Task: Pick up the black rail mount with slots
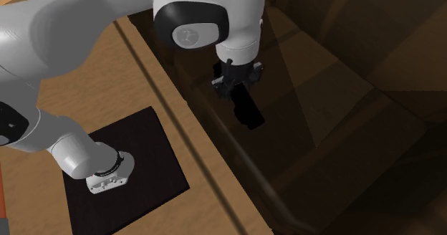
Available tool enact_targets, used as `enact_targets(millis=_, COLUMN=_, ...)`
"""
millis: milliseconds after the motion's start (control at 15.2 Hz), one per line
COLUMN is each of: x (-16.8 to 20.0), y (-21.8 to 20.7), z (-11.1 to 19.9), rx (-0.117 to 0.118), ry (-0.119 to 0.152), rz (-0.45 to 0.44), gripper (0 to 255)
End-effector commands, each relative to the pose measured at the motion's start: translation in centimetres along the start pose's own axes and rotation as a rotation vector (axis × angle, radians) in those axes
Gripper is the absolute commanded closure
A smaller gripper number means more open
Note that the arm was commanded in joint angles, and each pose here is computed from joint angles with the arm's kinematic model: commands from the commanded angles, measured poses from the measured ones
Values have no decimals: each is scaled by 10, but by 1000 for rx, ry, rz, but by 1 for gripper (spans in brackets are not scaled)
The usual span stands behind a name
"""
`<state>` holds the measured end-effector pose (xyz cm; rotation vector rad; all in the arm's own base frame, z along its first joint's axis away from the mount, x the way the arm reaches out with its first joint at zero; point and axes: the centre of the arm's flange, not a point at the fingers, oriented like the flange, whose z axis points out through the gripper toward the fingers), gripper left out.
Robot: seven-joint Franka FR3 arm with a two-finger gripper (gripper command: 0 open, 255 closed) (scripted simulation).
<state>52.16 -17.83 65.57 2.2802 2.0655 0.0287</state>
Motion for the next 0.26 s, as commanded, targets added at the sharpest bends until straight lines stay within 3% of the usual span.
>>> enact_targets(millis=0, x=0, y=0, z=-10, rx=0, ry=0, rz=0, gripper=255)
enact_targets(millis=198, x=0, y=1, z=-16, rx=0, ry=0, rz=0, gripper=255)
